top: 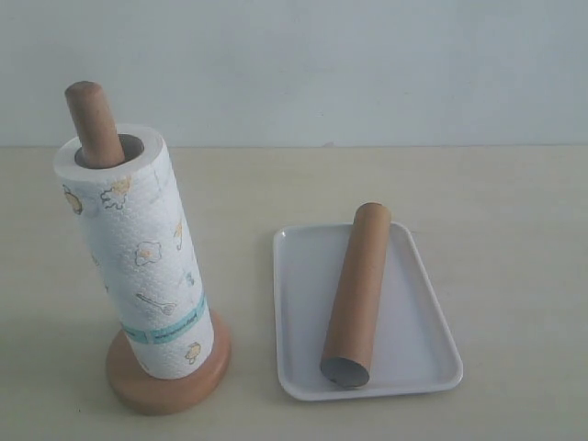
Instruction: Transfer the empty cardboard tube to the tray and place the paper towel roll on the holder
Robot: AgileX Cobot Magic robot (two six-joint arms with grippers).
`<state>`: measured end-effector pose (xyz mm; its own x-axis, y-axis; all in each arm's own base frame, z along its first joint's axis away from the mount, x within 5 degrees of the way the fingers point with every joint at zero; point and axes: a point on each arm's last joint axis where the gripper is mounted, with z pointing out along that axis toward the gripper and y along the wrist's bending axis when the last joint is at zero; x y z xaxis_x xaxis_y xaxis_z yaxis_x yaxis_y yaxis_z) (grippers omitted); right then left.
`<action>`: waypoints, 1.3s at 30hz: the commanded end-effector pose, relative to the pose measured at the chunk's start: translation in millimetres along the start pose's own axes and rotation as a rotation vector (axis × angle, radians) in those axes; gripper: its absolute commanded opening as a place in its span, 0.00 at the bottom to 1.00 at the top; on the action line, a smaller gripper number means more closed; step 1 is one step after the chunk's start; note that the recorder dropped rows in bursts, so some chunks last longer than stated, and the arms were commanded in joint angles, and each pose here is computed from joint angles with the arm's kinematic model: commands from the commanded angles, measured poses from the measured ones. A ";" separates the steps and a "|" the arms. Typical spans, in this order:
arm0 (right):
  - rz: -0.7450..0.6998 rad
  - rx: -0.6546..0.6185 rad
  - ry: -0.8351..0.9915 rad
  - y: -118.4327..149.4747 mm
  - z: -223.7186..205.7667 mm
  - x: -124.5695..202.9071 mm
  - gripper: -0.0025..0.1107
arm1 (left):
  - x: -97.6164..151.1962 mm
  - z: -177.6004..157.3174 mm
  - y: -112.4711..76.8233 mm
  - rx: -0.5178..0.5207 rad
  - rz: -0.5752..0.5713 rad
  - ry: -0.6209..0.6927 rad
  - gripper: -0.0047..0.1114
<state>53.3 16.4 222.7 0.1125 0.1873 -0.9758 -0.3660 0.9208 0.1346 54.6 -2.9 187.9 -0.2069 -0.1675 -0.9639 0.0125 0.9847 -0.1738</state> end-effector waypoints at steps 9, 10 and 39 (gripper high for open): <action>-0.067 0.205 0.189 -5.9 -2.8 20.1 0.06 | 0.4 0.1 0.3 -0.002 0.004 -0.006 0.08; -0.090 0.205 0.196 -6.0 -2.9 20.5 0.06 | 0.4 0.1 0.3 -0.002 0.004 -0.006 0.08; 0.058 0.422 0.410 -22.1 -14.6 40.0 0.06 | 0.4 0.1 0.3 -0.002 0.004 -0.006 0.08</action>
<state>52.3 -0.3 176.8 -0.3118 0.1669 -0.9354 0.0375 0.9858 0.1634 54.6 -2.9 188.1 -0.2052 -0.1676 -0.9643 0.0127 0.9847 -0.1739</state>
